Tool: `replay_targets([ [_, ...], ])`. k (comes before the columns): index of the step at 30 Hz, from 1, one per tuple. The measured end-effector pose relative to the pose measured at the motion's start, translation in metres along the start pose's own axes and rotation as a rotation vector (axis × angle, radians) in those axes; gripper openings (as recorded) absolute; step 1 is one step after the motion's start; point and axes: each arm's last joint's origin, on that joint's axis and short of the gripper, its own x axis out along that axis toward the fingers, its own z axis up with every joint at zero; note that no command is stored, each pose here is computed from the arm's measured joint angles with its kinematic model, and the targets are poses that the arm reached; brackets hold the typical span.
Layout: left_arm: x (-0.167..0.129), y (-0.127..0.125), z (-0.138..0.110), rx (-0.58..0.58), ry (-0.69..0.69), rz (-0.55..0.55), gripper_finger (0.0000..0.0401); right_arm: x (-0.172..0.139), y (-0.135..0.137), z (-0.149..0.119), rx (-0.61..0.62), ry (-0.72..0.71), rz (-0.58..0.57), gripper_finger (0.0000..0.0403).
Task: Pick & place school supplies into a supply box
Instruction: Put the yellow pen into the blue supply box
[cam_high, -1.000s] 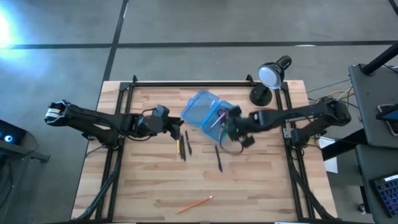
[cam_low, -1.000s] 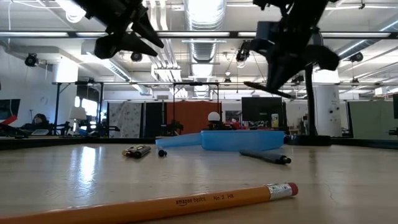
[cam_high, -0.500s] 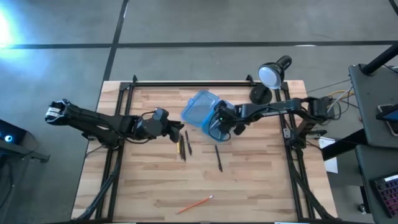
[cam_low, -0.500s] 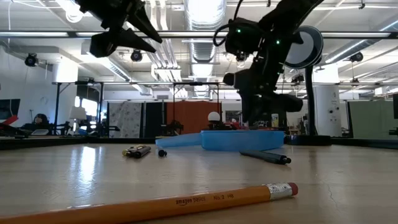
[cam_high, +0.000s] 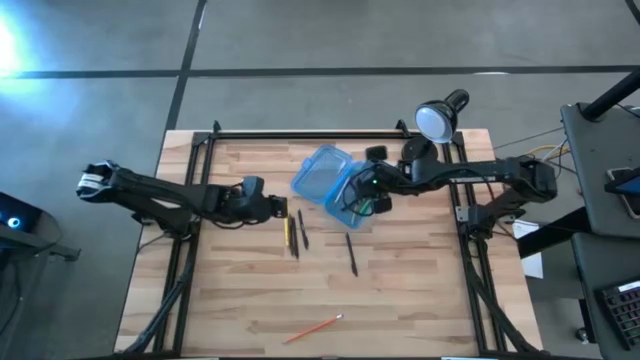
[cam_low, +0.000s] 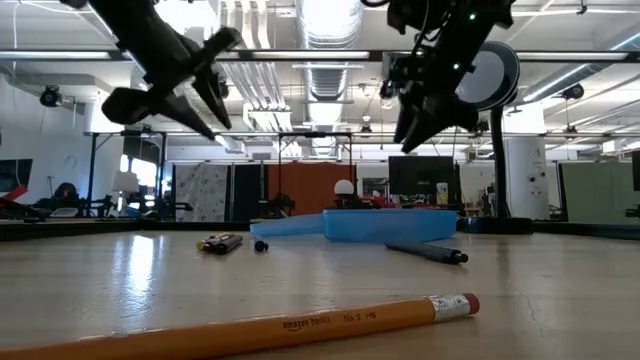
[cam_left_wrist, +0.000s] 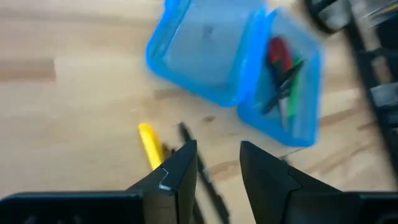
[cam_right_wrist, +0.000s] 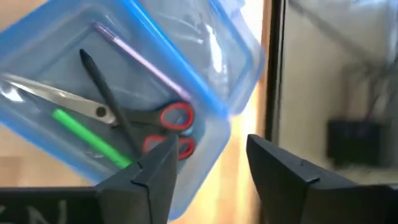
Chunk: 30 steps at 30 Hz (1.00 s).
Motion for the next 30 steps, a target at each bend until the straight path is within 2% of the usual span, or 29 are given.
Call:
replay_targets([
  [6,0.032,0.001,-0.019,0.010,0.166,0.117,0.0106,-0.026,0.005,-0.009,0.303,0.024,0.024,0.0214],
  [10,0.031,-0.009,-0.021,0.036,0.192,0.115,0.0106,-0.040,0.004,-0.012,0.516,-0.009,0.027,0.0227],
  [13,0.028,-0.017,-0.018,0.074,0.193,0.091,0.0106,-0.046,0.001,-0.011,0.627,-0.054,0.022,0.0234],
  [16,0.025,-0.018,-0.017,0.094,0.186,0.096,0.0106,-0.047,-0.002,-0.009,0.695,-0.092,0.018,0.0238],
  [21,0.026,-0.008,-0.012,0.136,0.147,0.208,0.0106,-0.045,-0.006,-0.007,0.784,-0.088,0.011,0.0238],
  [24,0.031,-0.002,-0.009,0.181,0.160,0.259,0.0109,-0.045,-0.007,-0.006,0.790,-0.063,0.021,0.0238],
  [30,0.046,0.000,-0.001,0.062,0.225,0.284,0.0133,-0.045,-0.007,-0.009,0.786,-0.041,0.025,0.0238],
])
